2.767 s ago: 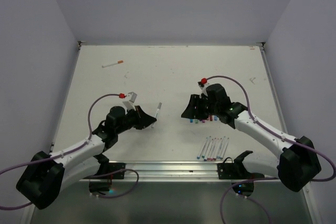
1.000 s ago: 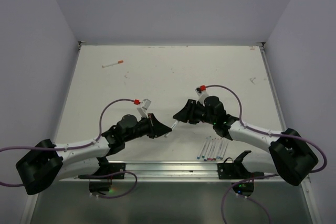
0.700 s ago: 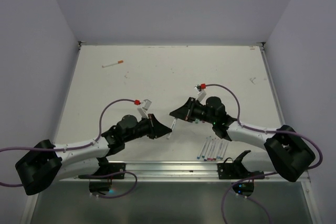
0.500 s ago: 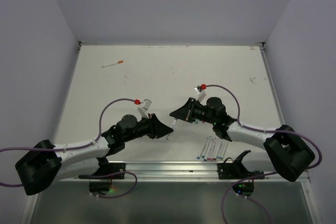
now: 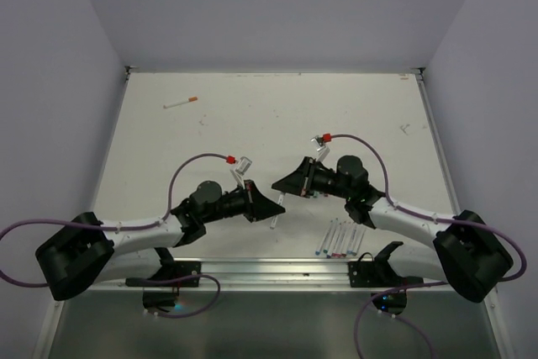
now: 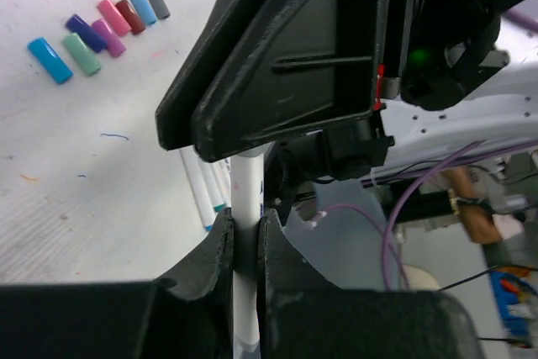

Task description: Open the pen caps

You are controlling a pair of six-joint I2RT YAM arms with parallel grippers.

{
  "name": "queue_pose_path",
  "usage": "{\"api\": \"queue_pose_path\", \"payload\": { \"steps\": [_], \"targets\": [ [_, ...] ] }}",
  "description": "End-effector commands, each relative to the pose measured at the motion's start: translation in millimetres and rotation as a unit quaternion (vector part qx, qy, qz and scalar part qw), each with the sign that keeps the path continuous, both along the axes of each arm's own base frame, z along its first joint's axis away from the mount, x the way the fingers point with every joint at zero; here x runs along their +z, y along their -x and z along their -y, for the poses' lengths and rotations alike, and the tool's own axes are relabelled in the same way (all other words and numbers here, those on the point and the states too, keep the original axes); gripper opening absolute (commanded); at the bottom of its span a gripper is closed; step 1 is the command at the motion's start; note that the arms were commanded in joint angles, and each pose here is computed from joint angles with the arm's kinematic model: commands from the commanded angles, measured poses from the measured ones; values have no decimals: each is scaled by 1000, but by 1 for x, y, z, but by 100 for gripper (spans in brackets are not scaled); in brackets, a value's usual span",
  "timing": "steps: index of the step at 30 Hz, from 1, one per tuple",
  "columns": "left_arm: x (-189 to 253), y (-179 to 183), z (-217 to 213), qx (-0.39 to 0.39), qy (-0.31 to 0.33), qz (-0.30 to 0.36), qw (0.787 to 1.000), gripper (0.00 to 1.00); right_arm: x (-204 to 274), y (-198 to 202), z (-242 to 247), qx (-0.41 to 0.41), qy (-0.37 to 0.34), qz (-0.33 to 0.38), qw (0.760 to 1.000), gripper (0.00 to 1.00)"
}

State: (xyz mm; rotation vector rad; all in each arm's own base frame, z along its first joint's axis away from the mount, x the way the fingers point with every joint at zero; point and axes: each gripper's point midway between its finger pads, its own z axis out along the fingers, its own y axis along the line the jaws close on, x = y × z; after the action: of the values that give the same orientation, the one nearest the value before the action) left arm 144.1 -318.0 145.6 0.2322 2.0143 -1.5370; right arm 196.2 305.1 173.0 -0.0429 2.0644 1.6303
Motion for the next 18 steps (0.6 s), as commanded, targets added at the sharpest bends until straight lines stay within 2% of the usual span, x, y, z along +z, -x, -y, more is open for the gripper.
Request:
{"api": "queue_pose_path", "payload": {
  "steps": [1, 3, 5, 9, 11, 12, 18],
  "targets": [
    [43, 11, 11, -48, 89, 49, 994, 0, 26, 12, -7, 41, -46, 24, 998, 0],
    [59, 22, 9, -71, 135, 67, 986, 0, 30, 11, -8, 43, -54, 33, 997, 0],
    [64, 32, 8, -96, 158, 58, 981, 0, 33, 11, -9, 49, -55, 45, 996, 0],
    [91, 51, 0, -133, 228, 74, 962, 0, 61, 11, -12, 61, -84, 99, 990, 0],
    [91, 57, -5, -142, 242, 71, 957, 0, 71, 11, -11, 67, -93, 115, 987, 0],
    [103, 63, -10, -150, 267, 82, 948, 0, 83, 10, -10, 67, -105, 132, 983, 0],
    [114, 78, -18, -184, 309, 88, 929, 0, 108, 1, 0, 51, -138, 169, 974, 0]
  ]
}}
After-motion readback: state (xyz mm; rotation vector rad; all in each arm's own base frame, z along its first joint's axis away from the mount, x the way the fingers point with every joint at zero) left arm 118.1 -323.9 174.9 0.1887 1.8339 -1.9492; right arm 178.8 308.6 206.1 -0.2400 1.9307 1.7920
